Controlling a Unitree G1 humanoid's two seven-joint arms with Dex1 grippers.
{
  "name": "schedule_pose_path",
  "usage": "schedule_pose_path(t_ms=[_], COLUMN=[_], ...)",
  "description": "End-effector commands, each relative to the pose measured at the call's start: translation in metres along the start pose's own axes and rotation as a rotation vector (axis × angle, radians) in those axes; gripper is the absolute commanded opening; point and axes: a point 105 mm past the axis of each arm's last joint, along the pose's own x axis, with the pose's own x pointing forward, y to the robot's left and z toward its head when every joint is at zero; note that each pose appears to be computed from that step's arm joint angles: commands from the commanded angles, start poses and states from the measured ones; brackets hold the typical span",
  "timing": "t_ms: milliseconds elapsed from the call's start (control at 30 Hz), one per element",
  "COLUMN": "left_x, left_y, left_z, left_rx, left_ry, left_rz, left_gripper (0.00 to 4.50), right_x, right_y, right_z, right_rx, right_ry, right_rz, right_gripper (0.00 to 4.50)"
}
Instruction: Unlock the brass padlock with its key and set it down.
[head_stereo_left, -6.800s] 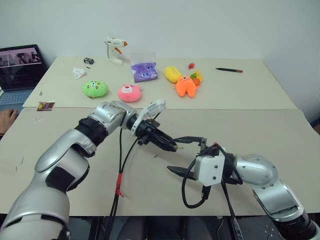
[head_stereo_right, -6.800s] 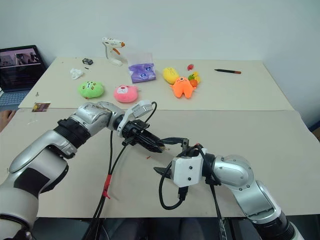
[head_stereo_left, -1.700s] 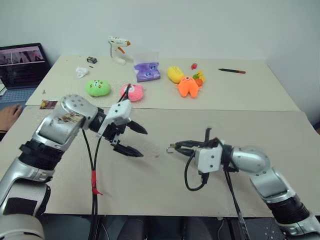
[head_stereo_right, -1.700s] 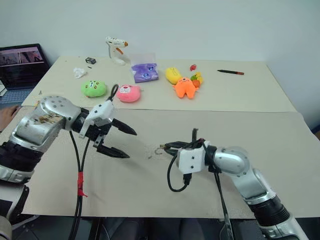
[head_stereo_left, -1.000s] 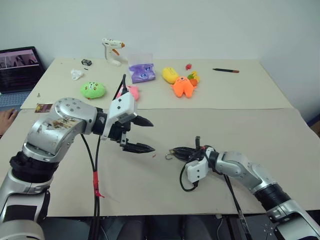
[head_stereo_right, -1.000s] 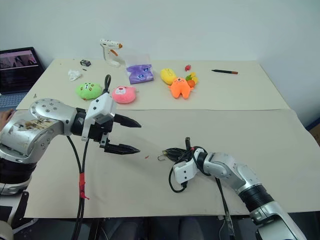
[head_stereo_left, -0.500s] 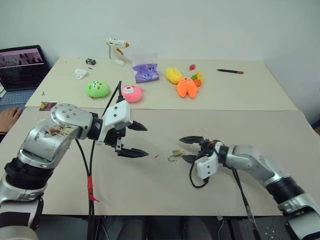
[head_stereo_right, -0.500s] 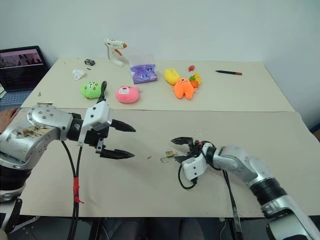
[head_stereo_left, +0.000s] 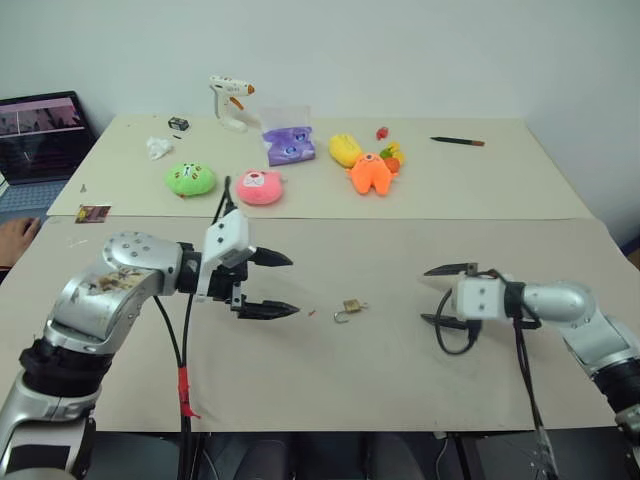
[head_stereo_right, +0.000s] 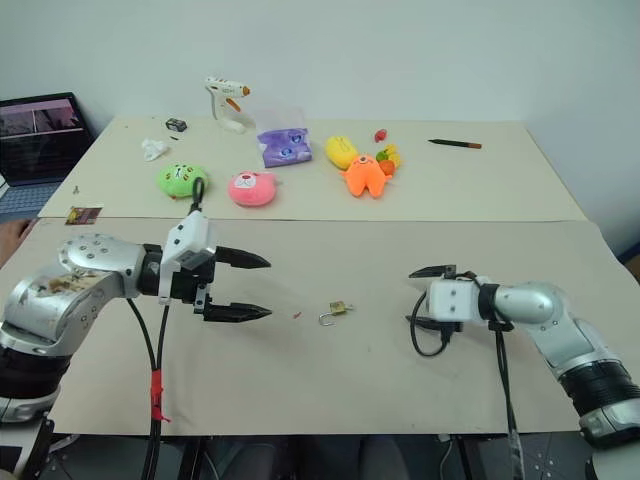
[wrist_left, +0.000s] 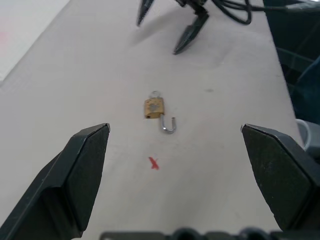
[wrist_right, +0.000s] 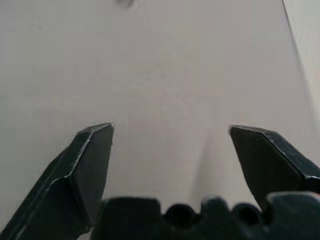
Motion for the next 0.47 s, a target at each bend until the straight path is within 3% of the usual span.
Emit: schedule_pose_path(t_ms=[33,167,467], left_x=[-0.013,-0.014,-0.008], left_y=[0.004,0.001,0.021], left_z=[0.002,0.004,0.003], left_rx=[0.052,0.038,-0.017], left_ry=[-0.01,-0.049,-0.097], left_rz=[0.071,0.088,0.187], left_gripper=[4.5,4.5,4.5], right_x=[-0.01,-0.008,0.006], right_y=[0.01,0.031,0.039], right_z=[0.066,0.081,0.066], right_rx=[0.217,0.304,0.282], right_ry=[-0.237,-0.275,-0.203], right_rz=[0.102,0.159,0.112], right_gripper=[4.45,4.45,4.45])
